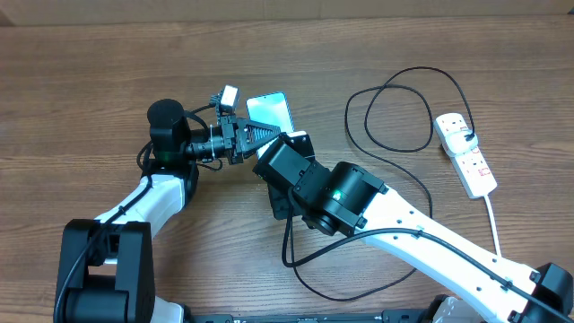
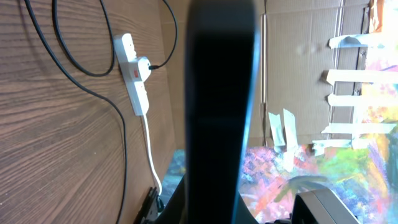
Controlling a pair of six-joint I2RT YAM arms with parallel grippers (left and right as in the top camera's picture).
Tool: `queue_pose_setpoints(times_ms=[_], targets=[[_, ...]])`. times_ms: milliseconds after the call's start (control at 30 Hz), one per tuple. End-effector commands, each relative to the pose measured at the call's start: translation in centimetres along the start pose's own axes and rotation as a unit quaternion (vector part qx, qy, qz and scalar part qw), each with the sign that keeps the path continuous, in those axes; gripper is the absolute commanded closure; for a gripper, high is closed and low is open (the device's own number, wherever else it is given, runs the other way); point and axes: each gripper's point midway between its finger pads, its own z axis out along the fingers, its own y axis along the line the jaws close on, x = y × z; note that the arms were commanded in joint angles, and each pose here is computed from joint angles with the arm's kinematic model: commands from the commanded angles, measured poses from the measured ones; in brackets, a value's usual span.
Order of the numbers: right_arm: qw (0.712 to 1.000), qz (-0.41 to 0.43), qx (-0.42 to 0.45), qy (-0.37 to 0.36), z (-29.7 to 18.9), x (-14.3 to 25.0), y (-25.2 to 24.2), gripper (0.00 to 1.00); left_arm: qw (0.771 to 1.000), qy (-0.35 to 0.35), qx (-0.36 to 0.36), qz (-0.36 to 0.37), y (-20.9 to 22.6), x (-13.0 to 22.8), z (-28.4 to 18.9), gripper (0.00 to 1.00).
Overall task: Plug charger to phone and switch on socket
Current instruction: 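Press the plug further into the phone port with the right gripper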
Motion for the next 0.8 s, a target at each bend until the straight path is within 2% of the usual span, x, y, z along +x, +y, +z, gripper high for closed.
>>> queue_pose_setpoints(times_ms=[0, 67, 333, 500, 667, 767], targets=[[1.0, 0.0, -0.007, -0.023, 0.0, -1.0, 0.5, 0.96, 0.999, 0.024, 0.011, 0.042, -1.0, 0.5, 0.2, 0.96], [0.999, -0.02, -0.014, -0.033, -0.1, -1.5, 0.9, 0.96, 0.998, 0.034, 0.015, 0.055, -1.1, 0.9, 0.2, 0.96], [0.997, -0.004, -0.027, -0.078, -2.3, -4.6, 1.4, 0.96, 0.996, 0.046, 0.02, 0.069, -1.2, 1.3, 0.2, 0.96], [0.998, -0.003, -0.05, -0.049, -1.8, -3.5, 2.1, 0.96, 0.996, 0.054, 0.021, 0.069, -1.3, 1.7, 0.6, 0.96], [0.994, 0.002, -0.074, -0.084, -3.0, -5.4, 3.0, 0.96, 0.995, 0.068, 0.024, 0.069, -1.4, 2.3, 1.1, 0.96], [0.995, 0.004, -0.067, -0.074, -2.7, -5.0, 2.8, 0.96, 0.994, 0.077, 0.027, 0.069, -1.5, 2.7, 1.2, 0.96]])
